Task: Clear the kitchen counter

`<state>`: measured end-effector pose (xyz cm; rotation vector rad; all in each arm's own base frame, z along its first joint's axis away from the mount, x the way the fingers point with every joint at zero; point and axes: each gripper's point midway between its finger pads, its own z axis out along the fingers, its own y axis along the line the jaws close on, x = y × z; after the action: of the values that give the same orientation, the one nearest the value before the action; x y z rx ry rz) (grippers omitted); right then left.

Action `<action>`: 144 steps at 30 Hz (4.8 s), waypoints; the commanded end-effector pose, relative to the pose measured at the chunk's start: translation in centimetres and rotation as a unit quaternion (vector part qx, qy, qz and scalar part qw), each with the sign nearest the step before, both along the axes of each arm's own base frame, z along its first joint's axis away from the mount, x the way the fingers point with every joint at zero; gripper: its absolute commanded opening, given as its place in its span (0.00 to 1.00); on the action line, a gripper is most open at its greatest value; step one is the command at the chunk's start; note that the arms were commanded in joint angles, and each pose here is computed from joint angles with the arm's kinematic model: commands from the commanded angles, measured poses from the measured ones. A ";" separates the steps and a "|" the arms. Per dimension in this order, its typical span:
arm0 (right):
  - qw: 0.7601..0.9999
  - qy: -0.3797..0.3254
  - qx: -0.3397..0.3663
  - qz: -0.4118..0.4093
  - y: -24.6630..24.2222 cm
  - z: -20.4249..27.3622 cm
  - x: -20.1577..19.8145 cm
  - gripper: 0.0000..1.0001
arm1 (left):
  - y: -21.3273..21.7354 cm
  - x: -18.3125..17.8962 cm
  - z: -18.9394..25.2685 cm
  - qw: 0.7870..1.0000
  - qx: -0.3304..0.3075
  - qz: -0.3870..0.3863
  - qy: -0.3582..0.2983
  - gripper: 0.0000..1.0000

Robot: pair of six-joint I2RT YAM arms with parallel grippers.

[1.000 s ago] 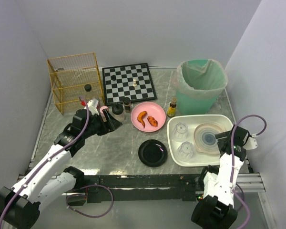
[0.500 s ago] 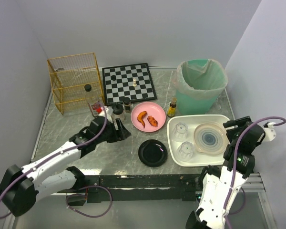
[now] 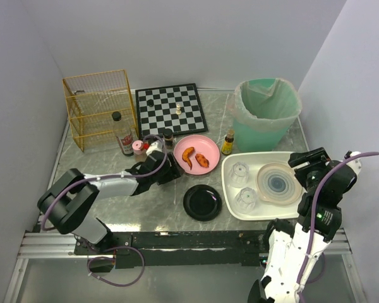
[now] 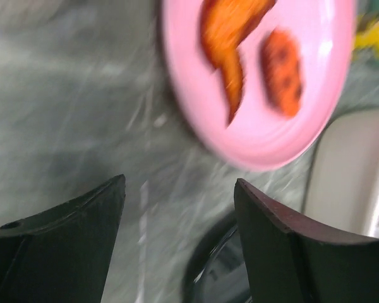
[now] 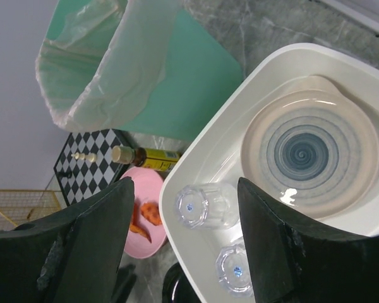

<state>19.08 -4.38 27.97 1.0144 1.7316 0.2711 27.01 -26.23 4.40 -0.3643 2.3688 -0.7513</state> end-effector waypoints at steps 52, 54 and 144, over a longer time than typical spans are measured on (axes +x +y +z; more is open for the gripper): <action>0.997 -0.031 0.018 0.063 2.4 -0.1 0.6 0.72 | -0.7 2.9 0.4 0.996 0.006 0.078 0.029 0.01; 0.997 -0.029 0.019 0.071 2.6 -0.2 0.8 0.72 | -0.3 2.7 0.7 0.996 0.010 0.078 0.029 0.01; 0.793 0.009 0.151 0.590 27.0 -5.2 2.5 0.00 | 1.3 -3.7 18.0 0.993 -0.062 -0.079 -0.066 0.68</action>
<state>20.97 22.65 18.58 -0.0009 2.2827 1.3450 22.43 -25.08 19.87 -0.1557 2.3410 -0.9565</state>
